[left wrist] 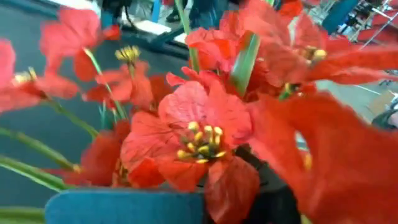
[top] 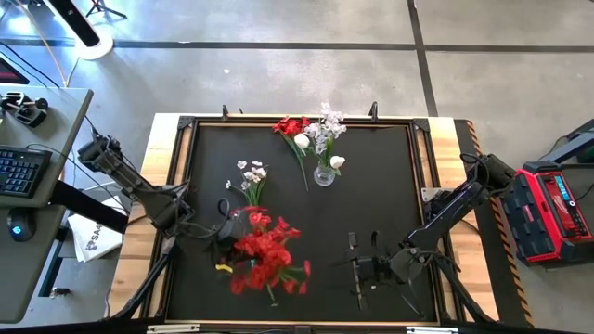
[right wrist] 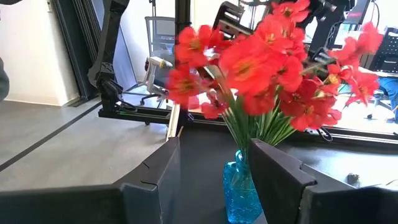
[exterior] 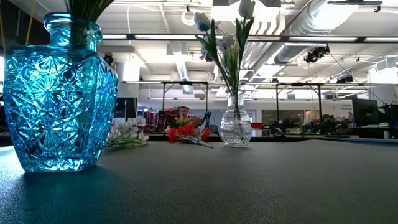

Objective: Sort flowers into vase by color
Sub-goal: Put the red flowers into the blue vase, then put the white flowers into the transparent vase

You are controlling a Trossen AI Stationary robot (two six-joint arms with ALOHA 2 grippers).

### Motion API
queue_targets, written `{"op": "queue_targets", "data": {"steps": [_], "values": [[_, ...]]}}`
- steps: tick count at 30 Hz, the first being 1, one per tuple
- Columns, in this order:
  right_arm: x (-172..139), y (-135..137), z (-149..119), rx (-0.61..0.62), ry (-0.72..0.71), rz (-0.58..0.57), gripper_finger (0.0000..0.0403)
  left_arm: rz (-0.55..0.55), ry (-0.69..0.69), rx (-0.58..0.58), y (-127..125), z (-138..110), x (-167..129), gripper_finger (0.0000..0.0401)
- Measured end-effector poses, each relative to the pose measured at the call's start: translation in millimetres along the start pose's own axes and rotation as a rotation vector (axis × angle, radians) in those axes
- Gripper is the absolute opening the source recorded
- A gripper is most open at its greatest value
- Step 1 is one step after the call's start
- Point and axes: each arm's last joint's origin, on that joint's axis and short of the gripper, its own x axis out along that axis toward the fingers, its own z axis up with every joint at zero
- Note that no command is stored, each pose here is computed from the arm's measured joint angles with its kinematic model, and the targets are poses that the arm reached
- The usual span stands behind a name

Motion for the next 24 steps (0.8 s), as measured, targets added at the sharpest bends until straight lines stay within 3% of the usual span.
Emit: {"op": "queue_targets", "data": {"steps": [4,15,21,24], "values": [[0,0,0,0.0,0.0,0.0,0.0161,-0.045,-0.047,0.041,-2,9,-8,0.0026],[0,0,0,0.0,0.0,0.0,0.0161,-0.097,-0.081,0.022,0,20,-27,0.0157],[0,0,0,-0.001,0.001,0.0,0.0161,-0.145,-0.172,-0.013,4,37,-53,0.0171],[0,0,0,0.0,0.001,0.0,0.0161,-0.173,-0.276,0.021,4,49,-67,0.0169]]}}
